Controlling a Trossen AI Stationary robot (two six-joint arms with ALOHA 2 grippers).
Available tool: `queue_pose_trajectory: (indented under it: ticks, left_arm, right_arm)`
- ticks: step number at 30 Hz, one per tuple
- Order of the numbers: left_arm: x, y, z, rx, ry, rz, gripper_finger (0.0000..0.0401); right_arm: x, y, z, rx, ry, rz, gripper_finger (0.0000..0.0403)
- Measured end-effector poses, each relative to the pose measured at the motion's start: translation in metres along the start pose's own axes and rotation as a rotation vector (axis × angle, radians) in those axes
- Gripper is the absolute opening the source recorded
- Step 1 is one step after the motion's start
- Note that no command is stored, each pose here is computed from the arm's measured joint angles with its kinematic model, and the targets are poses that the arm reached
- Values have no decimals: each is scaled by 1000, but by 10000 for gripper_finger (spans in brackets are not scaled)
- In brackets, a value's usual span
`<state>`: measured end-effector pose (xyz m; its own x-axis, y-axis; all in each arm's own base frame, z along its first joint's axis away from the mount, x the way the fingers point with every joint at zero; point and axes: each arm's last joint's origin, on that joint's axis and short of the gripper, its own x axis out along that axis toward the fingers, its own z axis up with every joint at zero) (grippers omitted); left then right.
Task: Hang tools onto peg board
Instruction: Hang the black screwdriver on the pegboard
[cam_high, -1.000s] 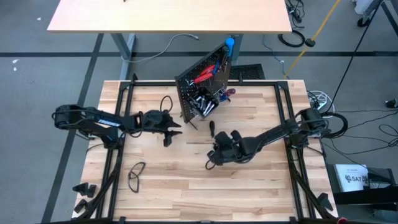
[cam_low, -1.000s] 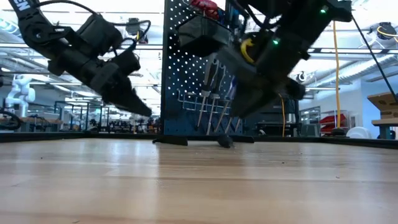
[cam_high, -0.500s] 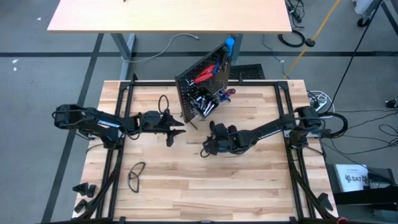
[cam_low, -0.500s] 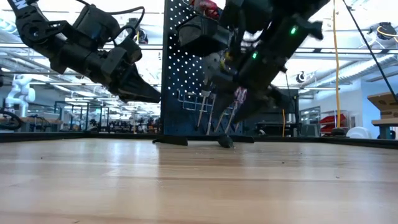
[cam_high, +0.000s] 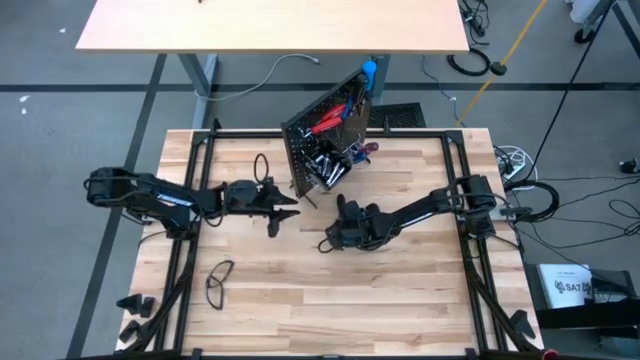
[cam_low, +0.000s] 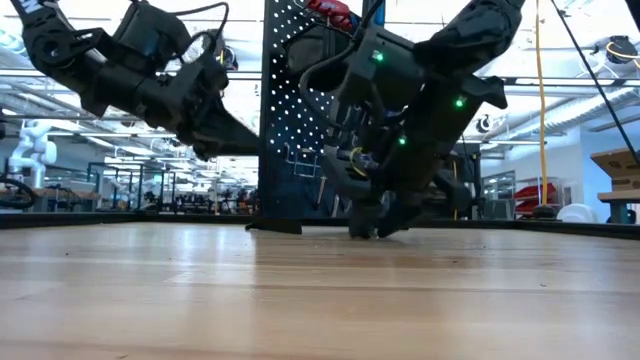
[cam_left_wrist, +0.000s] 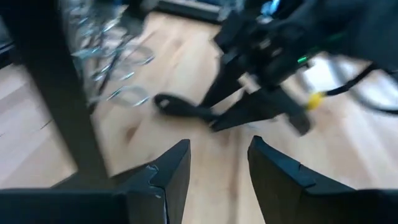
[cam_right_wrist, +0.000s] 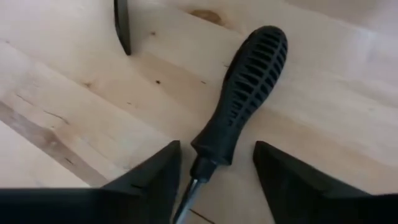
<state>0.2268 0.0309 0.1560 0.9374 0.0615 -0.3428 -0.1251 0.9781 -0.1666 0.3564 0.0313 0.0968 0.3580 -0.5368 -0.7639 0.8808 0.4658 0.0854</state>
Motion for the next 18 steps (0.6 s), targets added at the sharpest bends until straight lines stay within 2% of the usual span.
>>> queue_pose_trajectory:
  ticks: [3,6,8,10,13,18]
  left_arm:
    - [0,-7,4,13,-43,-78,162]
    - [0,-13,11,75,-89,-204,162]
    - [0,-17,16,117,-109,-292,162]
    - [1,-18,20,121,-119,-329,162]
    - [1,-18,21,57,-111,-310,162]
    - [1,-19,20,-81,-88,-299,162]
  right_arm:
    - [-3,-2,-2,-35,1,-22,139]
    - [-6,-3,-4,-87,27,-28,61]
    - [-13,-3,-5,-130,32,-23,23]
    - [-25,-4,-5,-160,63,3,18]
    - [-53,-4,-3,-233,123,73,18]
    - [-105,-3,9,-427,24,205,18]
